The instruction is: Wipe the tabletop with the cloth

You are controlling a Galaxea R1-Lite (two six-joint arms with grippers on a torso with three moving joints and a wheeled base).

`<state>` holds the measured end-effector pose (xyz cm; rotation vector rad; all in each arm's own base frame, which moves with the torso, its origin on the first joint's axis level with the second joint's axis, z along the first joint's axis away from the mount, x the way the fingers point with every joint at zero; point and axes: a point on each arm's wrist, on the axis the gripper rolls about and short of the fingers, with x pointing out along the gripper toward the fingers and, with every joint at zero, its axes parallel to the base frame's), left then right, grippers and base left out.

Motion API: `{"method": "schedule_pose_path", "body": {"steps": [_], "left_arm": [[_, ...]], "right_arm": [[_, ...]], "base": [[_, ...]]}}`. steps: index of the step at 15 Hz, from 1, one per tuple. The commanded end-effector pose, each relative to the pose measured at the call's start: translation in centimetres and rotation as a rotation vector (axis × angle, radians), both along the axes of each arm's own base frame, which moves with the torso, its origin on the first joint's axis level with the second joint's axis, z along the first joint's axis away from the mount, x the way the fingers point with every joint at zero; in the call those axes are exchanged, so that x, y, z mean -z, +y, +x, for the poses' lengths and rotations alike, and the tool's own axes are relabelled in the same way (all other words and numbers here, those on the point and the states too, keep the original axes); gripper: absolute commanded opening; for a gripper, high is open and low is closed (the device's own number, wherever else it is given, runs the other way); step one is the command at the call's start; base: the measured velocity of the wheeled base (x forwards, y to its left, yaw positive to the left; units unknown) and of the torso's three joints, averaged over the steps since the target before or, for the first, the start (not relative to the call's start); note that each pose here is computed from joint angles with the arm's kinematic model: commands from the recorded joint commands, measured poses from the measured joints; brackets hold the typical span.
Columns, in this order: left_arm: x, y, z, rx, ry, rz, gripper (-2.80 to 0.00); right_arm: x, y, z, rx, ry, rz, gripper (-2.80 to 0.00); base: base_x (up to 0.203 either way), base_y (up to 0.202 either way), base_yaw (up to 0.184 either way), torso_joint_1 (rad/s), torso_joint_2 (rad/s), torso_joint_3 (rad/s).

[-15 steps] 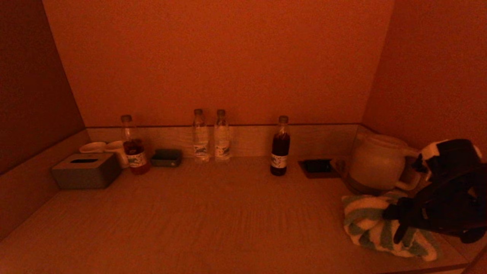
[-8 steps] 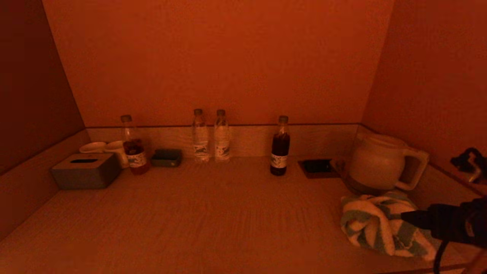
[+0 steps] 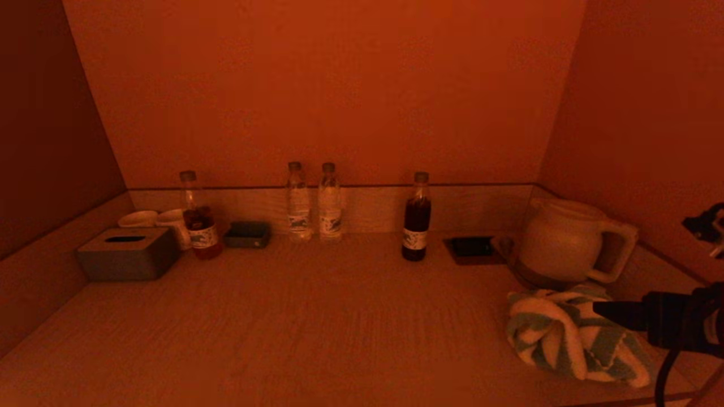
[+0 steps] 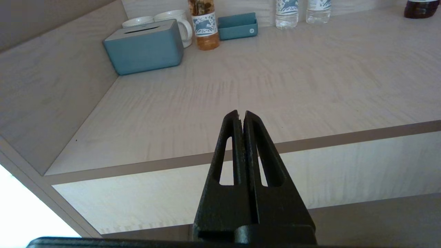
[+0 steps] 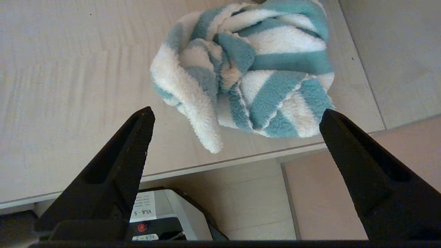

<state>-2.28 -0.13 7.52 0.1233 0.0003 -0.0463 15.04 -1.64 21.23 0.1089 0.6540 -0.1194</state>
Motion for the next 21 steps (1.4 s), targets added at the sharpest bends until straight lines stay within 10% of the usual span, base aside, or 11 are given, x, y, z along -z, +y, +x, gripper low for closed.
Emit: {"method": "schedule_pose_path", "body": {"steps": [1,6,7,21], "left_arm": [[0.0,0.0,0.0,0.000,0.000,0.001,-2.80],[0.0,0.0,0.0,0.000,0.000,0.001,-2.80],[0.0,0.0,0.0,-0.002,0.000,0.001,-2.80],[0.0,0.0,0.0,0.000,0.000,0.001,-2.80]], "right_arm": [[0.3,0.2,0.8,-0.088,0.001,0.067,0.00],[0.0,0.8,-1.3,-0.148,-0.050,0.079,0.00],[-0.3,1.1,-2.3,-0.166,-0.083,0.067,-2.80],[-0.5,1.9,-13.9,-0.221,-0.405,-0.065,-2.80]], "base": [[0.000,0.000,0.000,0.000,0.00,0.000],[0.000,0.000,0.000,0.000,0.00,0.000],[0.000,0.000,0.000,0.000,0.00,0.000],[0.000,0.000,0.000,0.000,0.00,0.000]]}}
